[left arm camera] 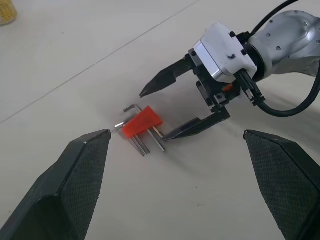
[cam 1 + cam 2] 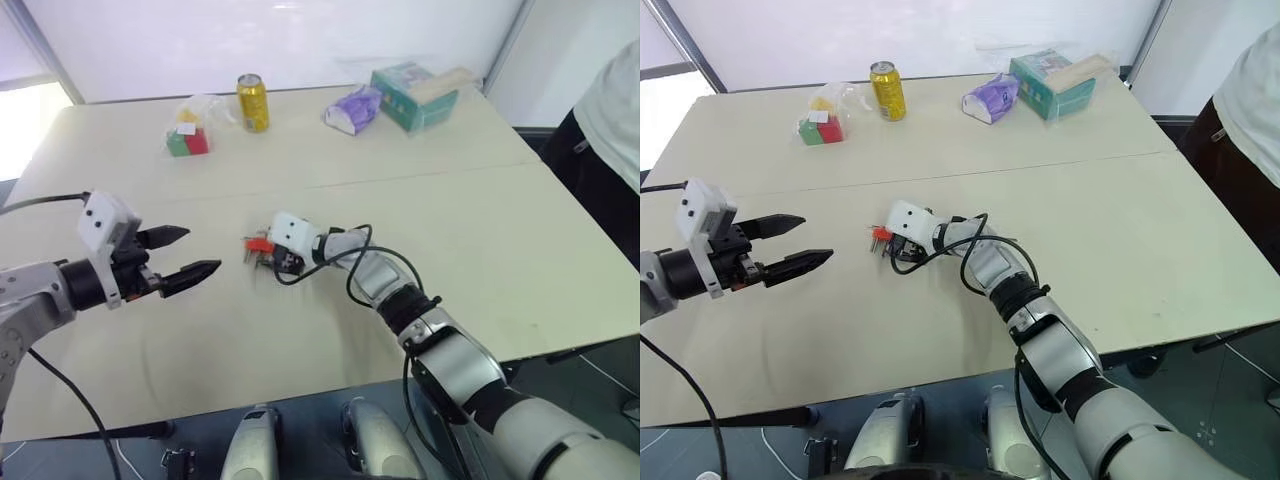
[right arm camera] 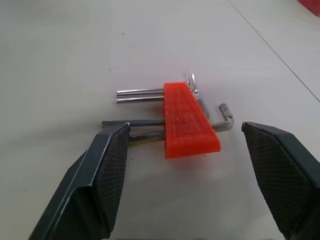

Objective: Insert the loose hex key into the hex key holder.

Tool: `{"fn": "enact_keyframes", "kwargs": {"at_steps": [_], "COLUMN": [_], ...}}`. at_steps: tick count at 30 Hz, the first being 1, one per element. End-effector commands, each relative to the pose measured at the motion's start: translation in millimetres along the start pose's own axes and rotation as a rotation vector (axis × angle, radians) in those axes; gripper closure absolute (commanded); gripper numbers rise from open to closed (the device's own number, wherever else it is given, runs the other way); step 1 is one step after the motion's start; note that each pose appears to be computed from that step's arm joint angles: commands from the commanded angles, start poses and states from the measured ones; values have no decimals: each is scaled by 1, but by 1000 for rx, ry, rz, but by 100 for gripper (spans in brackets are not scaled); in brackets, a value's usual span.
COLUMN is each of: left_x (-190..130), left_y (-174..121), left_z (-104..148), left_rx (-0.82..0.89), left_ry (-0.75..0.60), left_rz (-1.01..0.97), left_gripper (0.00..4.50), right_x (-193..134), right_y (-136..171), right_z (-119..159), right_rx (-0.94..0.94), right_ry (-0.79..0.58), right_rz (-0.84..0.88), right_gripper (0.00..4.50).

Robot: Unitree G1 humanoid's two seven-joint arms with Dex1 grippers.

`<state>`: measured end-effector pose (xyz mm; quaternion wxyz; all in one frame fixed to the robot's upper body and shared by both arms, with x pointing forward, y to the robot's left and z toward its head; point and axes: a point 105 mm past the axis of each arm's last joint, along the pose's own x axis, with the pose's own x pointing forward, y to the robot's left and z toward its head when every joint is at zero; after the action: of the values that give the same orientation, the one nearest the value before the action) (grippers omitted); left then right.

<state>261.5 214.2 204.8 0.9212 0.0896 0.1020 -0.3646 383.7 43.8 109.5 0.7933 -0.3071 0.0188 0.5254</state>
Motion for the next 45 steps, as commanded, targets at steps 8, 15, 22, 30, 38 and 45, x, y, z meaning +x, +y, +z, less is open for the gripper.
{"fn": "enact_keyframes", "kwargs": {"at_steps": [8, 15, 22, 30, 38, 45], "left_x": [-1, 5, 4, -5, -7, -7], "left_y": [-1, -2, -2, 0, 0, 1], "left_z": [13, 15, 15, 14, 14, 15], "left_rx": [55, 56, 56, 55, 55, 57], "left_ry": [-29, -38, -36, -16, -16, -18], "left_rz": [-2, -18, -22, -4, 6, 7], "left_gripper": [5, 5, 5, 5, 5, 5], "right_x": [-25, -26, -14, -3, 2, 7], "right_y": [12, -14, -40, -22, -10, -5], "right_z": [10, 9, 7, 3, 3, 7], "right_rx": [116, 107, 93, 91, 92, 104], "right_ry": [-44, -30, -13, 0, -4, -17], "right_rz": [168, 46, -87, -1, 48, 56], "right_gripper": [80, 80, 80, 80, 80, 80]}}
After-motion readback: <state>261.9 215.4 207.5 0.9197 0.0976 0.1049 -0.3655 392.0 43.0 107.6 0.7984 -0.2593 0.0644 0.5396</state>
